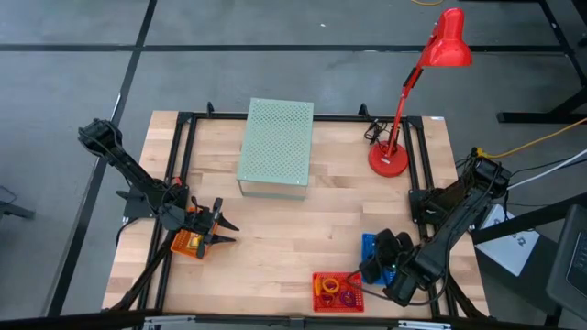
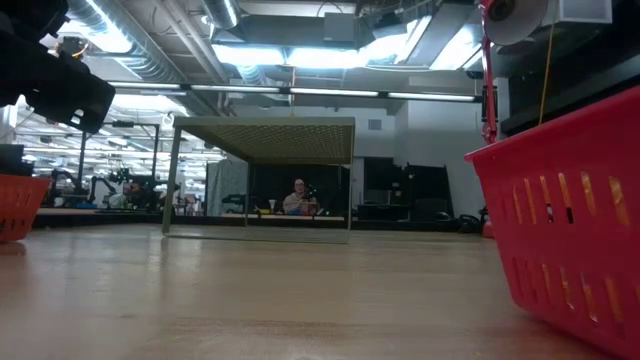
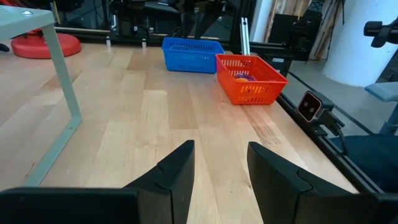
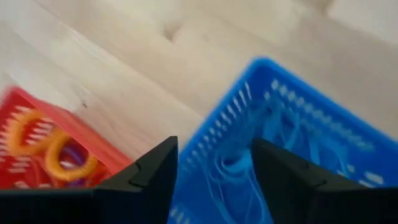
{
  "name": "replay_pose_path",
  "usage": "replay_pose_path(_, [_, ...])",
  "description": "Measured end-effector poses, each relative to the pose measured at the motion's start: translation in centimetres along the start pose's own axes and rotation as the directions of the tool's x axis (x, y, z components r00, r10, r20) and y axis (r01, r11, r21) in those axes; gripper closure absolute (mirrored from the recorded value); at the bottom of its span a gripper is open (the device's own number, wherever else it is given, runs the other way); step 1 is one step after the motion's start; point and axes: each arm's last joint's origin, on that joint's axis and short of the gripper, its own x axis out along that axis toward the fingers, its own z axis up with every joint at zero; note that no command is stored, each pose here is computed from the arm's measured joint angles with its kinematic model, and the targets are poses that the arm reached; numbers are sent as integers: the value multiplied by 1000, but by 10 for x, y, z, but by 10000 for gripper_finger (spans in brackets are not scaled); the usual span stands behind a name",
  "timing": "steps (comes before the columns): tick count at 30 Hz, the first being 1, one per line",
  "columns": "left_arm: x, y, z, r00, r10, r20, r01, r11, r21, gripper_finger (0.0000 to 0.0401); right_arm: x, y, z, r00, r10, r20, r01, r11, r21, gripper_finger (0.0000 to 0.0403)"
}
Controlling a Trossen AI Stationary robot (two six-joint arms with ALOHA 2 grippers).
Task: Pick & Place Office Desk Supplies
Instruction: Put the orange bin on the shelf
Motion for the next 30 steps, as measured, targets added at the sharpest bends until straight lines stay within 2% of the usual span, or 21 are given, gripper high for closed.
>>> replay_pose_path(4, [0, 0, 1, 1000, 10, 9, -10, 1000, -3, 258, 0, 4, 3, 987, 80, 138, -73, 996, -57, 189])
replay_pose_path(8, [-1, -2, 11, 995, -15, 101, 13, 1000, 18, 258, -1, 12, 8, 941, 177, 289, -126, 974, -188, 188])
replay_pose_path(12, [1, -7, 23, 985, -62, 163, 57, 998, 35, 258, -1, 21, 13, 890, 243, 385, -114, 938, -328, 188])
replay_pose_path(17, [6, -12, 32, 990, -47, 133, 42, 998, 36, 258, -2, 36, 19, 826, 321, 462, -98, 891, -444, 188])
replay_pose_path(23, [17, -9, 48, 993, 79, 86, -82, 996, 35, 258, -3, 54, 28, 778, 391, 493, -92, 846, -525, 188])
replay_pose_path(30, [33, -8, 65, 995, 95, 19, -96, 993, 71, 258, 1, 72, 45, 781, 455, 428, -159, 808, -567, 188])
